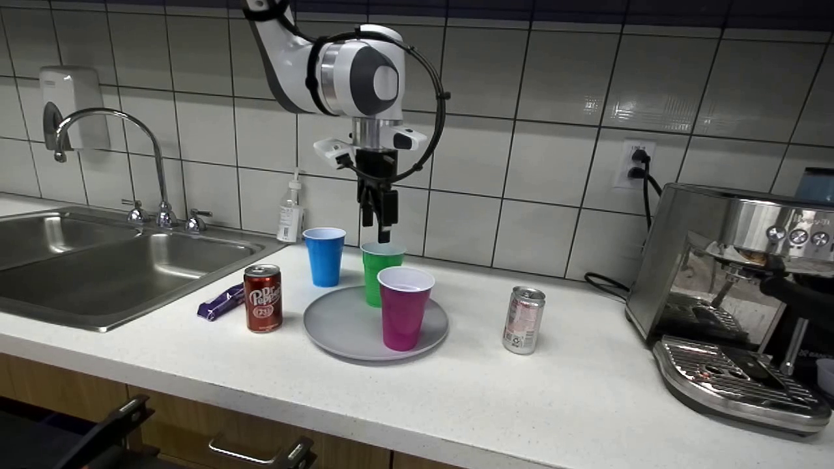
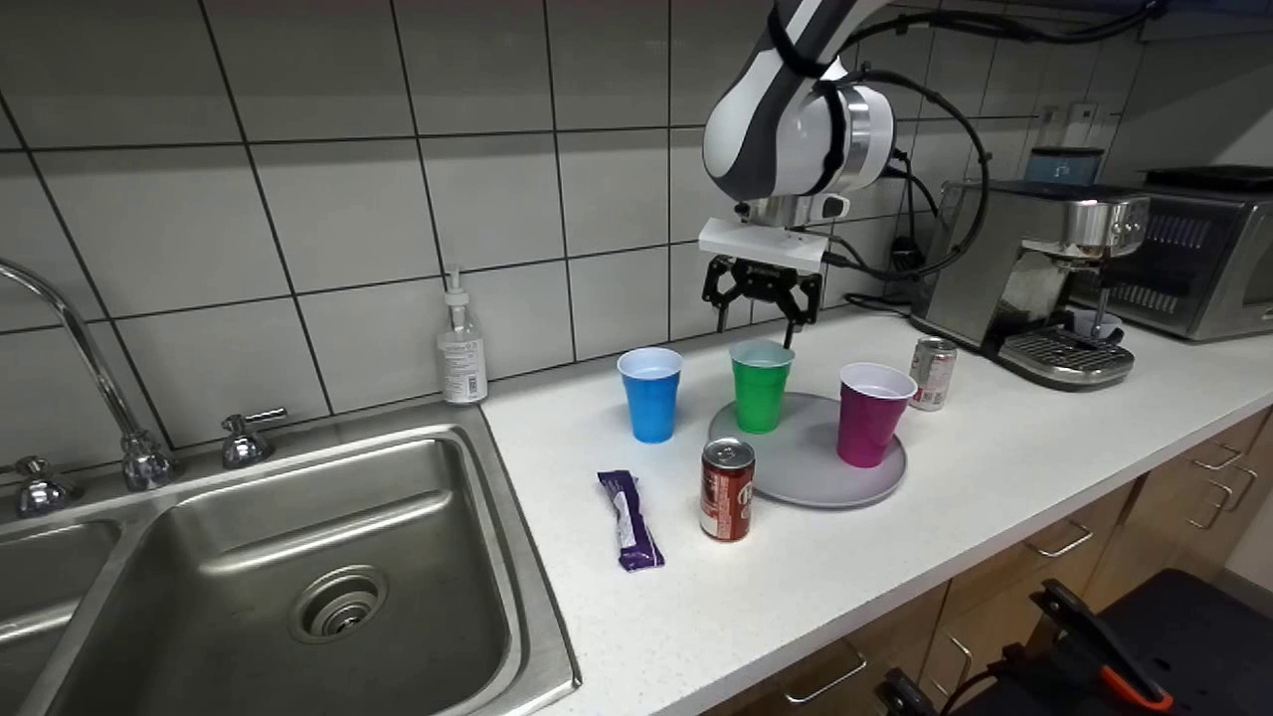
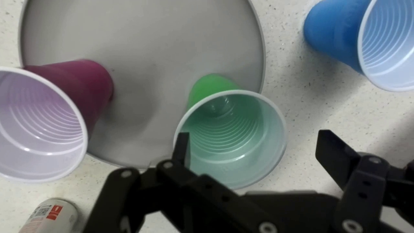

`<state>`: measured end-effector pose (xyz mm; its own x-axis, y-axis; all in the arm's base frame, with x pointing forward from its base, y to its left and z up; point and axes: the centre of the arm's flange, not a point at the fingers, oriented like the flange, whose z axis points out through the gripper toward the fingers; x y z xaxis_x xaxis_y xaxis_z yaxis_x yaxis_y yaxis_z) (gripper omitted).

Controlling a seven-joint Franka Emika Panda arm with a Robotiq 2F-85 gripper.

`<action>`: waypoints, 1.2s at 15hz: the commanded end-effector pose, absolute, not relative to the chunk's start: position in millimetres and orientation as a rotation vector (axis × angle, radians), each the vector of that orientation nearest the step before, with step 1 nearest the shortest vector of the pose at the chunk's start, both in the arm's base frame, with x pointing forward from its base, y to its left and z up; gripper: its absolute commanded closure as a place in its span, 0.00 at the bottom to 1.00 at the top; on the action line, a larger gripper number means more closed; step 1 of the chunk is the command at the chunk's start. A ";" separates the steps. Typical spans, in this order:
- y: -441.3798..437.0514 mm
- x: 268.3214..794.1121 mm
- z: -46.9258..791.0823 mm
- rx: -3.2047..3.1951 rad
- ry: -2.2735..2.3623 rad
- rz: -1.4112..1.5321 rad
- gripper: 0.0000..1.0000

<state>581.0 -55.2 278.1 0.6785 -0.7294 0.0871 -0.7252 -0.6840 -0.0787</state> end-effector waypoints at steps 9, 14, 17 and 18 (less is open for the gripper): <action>9.4 606.4 290.0 -2.820 1.164 -0.120 0.00; 31.7 615.5 271.7 -2.825 1.203 -0.031 0.00; 38.4 621.2 259.3 -2.819 1.240 -0.018 0.00; 39.9 623.1 255.4 -2.817 1.246 -0.016 0.00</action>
<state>607.1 31.5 260.5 0.7003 -0.7138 0.0064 -0.7118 -0.6990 -0.0695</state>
